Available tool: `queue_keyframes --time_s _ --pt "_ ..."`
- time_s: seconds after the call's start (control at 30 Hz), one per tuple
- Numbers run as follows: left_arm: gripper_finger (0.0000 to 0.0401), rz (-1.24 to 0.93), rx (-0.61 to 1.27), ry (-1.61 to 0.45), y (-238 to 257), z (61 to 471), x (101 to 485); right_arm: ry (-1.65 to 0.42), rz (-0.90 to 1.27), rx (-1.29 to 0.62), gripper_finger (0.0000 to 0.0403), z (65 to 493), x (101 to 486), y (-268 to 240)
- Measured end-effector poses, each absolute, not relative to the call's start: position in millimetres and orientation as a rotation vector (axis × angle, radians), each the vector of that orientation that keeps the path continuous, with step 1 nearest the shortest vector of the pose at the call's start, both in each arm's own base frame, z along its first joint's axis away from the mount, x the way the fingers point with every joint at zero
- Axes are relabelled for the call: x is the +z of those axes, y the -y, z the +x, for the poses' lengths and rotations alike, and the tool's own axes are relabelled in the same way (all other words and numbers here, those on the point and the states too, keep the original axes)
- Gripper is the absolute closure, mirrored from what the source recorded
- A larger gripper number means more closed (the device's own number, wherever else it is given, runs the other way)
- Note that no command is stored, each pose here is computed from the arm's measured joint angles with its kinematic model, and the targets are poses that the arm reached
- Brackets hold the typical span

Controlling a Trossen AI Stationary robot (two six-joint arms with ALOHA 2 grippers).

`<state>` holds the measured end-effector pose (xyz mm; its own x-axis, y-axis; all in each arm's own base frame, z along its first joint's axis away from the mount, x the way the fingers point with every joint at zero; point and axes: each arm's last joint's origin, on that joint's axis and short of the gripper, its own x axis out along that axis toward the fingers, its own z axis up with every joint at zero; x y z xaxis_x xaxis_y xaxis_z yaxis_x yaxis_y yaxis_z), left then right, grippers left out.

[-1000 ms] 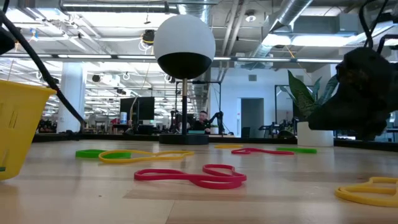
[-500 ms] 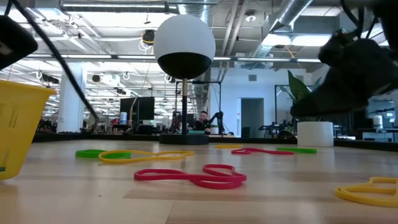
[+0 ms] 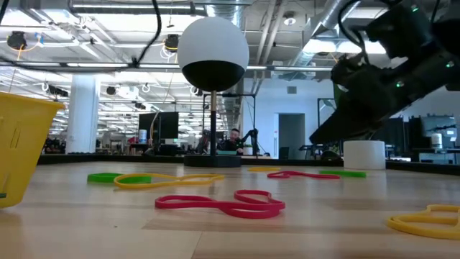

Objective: Pick and place items into bin
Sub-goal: Put the red rubber band into the yellow bin

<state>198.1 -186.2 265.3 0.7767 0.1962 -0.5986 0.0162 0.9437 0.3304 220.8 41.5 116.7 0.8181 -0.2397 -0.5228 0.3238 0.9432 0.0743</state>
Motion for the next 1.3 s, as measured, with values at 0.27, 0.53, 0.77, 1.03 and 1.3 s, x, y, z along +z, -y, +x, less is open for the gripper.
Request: queue_keyframes --time_s 0.27,0.53,0.77,1.03,1.3 --pt "0.033 0.299 0.32 -0.76 144 184 272 -0.628 0.111 -0.277 0.0308 236 102 -32" --pt "0.0356 0.128 0.307 -0.684 97 143 270 -0.707 0.009 -0.29 0.0308 268 84 -27" --pt "0.0372 -0.007 0.242 -0.506 74 117 227 -0.749 0.071 -0.33 0.0308 278 69 -13" --pt "0.0374 -0.185 0.176 -0.34 69 110 182 -0.7 0.107 -0.297 0.0379 282 69 -12" --pt "0.0374 -0.213 0.27 -0.246 66 110 163 -0.533 0.091 -0.178 0.04 306 89 -35"
